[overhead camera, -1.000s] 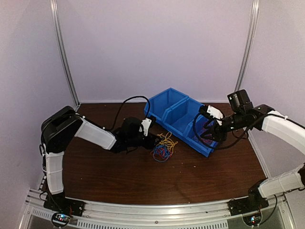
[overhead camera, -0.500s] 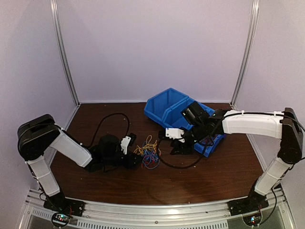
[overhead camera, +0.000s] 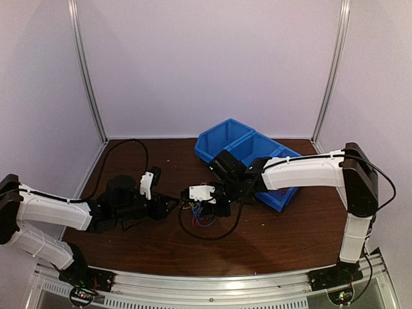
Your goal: Untangle the cables
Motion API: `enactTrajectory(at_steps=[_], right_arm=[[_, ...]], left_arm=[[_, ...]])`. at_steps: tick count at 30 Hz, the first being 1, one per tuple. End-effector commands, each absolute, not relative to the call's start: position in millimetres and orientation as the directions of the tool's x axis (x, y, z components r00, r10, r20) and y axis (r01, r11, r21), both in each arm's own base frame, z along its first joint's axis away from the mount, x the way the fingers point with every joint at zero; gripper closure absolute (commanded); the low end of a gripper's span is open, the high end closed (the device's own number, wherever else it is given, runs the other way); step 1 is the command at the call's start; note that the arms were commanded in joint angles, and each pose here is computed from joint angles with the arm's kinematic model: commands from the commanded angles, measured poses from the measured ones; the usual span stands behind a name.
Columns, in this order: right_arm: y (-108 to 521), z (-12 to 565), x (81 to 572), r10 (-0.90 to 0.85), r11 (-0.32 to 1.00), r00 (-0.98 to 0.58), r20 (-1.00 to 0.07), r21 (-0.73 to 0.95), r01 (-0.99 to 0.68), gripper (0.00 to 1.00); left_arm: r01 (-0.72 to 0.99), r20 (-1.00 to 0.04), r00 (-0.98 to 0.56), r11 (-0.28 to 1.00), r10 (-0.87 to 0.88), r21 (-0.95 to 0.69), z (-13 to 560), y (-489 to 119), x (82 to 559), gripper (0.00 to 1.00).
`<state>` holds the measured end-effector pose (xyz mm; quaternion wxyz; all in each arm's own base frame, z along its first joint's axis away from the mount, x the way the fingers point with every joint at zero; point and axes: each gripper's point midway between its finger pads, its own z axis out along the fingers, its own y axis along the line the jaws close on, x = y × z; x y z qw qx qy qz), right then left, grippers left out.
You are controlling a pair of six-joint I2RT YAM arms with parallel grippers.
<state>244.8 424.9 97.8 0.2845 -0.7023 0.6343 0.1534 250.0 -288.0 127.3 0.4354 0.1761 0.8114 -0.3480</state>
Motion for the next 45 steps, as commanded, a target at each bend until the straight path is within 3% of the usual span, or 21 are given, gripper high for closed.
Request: enactTrajectory(at_steps=[1,9,16,21,25,39,45], right_arm=[[436,101,267,-0.805,0.033,0.124,-0.581,-0.252,-0.967,0.74],[439,80,274,-0.836,0.043,0.094,-0.541,-0.235,-0.971,0.75],[441,89,277,-0.830,0.061,0.084,-0.551,-0.241,-0.969,0.91],[442,110,277,-0.813,0.076,0.082,-0.576,-0.245,-0.966,0.92],[443,128,276,-0.795,0.082,0.087,-0.600,-0.249,-0.965,1.00],[436,100,281,-0.827,0.104,0.049,-0.560,-0.239,-0.965,0.92],[435,90,275,-0.837,0.072,0.036,-0.545,-0.176,-0.982,0.79]], left_arm=[[0.544,-0.850,-0.527,0.767,-0.003,-0.340,127,-269,255,0.50],[0.532,-0.873,-0.487,0.786,-0.019,-0.314,139,-261,259,0.49],[0.529,-0.873,-0.488,0.790,-0.015,-0.310,134,-260,259,0.49],[0.546,-0.875,-0.484,0.783,0.003,-0.299,132,-264,259,0.49],[0.557,-0.877,-0.480,0.777,0.013,-0.293,130,-268,261,0.49],[0.571,-0.876,-0.482,0.765,0.019,-0.297,132,-275,263,0.49],[0.565,-0.879,-0.477,0.772,0.016,-0.292,133,-272,263,0.49]])
